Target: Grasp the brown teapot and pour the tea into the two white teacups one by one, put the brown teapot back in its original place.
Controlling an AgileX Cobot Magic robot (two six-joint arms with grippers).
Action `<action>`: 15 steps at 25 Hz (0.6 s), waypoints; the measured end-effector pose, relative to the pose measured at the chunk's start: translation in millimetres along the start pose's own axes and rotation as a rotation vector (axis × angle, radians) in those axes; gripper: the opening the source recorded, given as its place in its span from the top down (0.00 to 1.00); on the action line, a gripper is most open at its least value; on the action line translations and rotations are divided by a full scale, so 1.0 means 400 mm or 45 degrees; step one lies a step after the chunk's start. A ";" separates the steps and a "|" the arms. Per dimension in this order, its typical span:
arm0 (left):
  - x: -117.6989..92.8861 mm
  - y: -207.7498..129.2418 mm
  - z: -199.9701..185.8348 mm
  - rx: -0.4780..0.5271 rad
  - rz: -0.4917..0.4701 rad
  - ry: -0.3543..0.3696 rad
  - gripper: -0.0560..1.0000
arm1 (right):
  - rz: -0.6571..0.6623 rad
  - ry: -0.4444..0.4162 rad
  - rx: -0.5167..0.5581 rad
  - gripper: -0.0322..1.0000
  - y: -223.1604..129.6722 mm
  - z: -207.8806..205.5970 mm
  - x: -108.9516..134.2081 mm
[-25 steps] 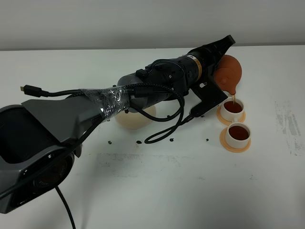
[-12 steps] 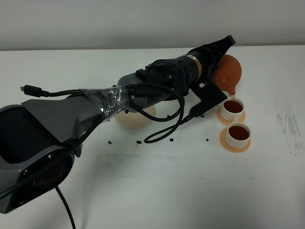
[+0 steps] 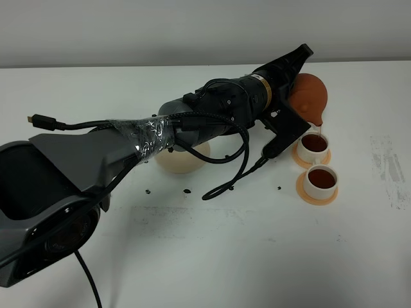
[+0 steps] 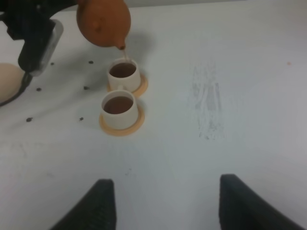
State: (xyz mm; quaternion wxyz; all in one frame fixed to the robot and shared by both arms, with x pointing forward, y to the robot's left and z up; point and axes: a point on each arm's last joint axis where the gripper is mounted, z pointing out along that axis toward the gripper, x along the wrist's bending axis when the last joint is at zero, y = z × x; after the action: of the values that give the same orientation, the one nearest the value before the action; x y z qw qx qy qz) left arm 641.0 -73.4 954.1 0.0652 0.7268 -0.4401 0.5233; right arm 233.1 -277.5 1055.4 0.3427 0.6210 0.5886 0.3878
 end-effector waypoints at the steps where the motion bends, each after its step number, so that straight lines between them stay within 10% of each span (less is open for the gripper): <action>1: -0.002 -0.001 0.000 0.003 -0.044 -0.011 0.87 | 0.000 0.000 0.000 0.52 0.000 0.000 0.000; 15: 0.008 -0.035 -0.046 0.067 -0.529 -0.198 0.87 | 0.000 0.000 0.000 0.52 0.000 0.000 0.000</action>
State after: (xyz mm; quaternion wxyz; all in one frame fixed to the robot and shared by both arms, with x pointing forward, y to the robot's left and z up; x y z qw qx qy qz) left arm 638.0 -56.4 969.8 0.1183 0.8414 -0.2709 0.4525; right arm 233.1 -277.5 1055.4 0.3427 0.6210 0.5886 0.3878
